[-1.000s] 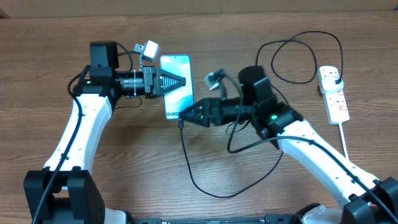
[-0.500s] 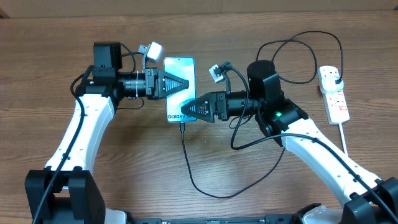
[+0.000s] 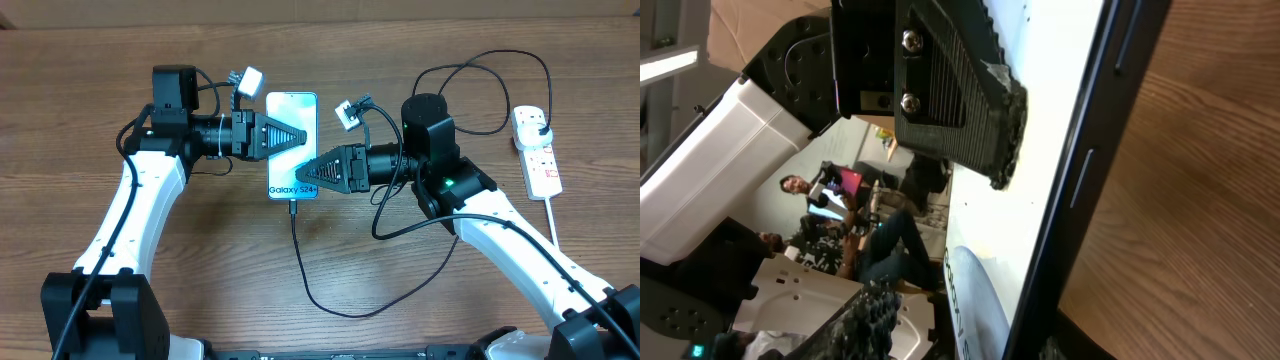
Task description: Plug charger to phone and switch on socket
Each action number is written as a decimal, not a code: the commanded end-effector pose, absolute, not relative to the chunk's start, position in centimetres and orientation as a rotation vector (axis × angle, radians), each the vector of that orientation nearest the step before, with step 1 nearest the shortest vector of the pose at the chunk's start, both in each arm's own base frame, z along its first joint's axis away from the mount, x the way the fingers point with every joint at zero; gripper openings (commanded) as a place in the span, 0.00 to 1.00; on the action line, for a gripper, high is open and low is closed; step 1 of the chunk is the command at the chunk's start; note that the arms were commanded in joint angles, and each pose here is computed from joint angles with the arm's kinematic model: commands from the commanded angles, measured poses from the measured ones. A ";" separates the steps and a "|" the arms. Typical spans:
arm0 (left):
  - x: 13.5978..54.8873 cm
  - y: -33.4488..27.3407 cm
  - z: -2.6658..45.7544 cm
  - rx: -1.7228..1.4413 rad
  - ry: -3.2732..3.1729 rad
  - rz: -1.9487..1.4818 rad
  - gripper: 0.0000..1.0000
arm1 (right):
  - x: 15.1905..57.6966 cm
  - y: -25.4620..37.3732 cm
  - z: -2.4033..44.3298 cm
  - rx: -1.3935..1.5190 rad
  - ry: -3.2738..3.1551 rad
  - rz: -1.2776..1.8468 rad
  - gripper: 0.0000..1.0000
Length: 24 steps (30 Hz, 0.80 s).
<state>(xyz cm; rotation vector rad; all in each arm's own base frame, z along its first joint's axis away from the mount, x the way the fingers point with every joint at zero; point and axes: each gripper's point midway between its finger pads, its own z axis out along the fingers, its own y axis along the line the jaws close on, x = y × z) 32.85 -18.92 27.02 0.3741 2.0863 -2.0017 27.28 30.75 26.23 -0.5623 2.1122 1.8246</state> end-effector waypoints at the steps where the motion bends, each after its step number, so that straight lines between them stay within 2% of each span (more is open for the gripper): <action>1: 32.2 -19.5 27.6 0.416 2.067 -2.035 0.04 | 27.2 30.8 27.5 -0.598 2.071 1.833 0.36; 3: 32.1 -19.7 27.6 0.426 2.067 -2.038 0.05 | 27.3 30.8 27.5 -0.592 2.072 1.826 0.35; 5: 31.9 -19.9 27.6 0.436 2.068 -2.042 0.04 | 27.4 30.8 27.4 -0.584 2.075 1.820 0.28; 8: 31.8 -20.2 27.7 0.450 2.066 -2.043 0.04 | 27.4 30.8 27.4 -0.583 2.077 1.820 0.23; 13: 31.8 -20.5 27.7 0.479 2.054 -2.028 0.04 | 27.4 30.8 27.4 -0.583 2.077 1.820 0.07; 15: 32.1 -20.5 27.5 0.465 2.068 -2.003 0.04 | 27.4 30.8 27.4 -0.582 2.077 1.819 0.04; 17: 32.4 -20.5 27.1 0.449 2.084 -1.973 0.09 | 27.5 30.8 27.3 -0.580 2.077 1.817 0.04; 19: 32.8 -20.5 26.8 0.434 2.099 -1.944 0.17 | 27.5 30.8 27.3 -0.579 2.078 1.817 0.04; 20: 32.9 -20.5 26.7 0.428 2.105 -1.933 0.26 | 27.5 30.8 27.3 -0.579 2.078 1.817 0.04; 22: 33.4 -20.3 26.2 0.401 2.128 -1.885 0.59 | 27.5 30.8 27.3 -0.579 2.078 1.817 0.04; 24: 34.3 -20.2 25.3 0.359 2.164 -1.806 0.78 | 27.6 30.8 27.3 -0.573 2.079 1.812 0.04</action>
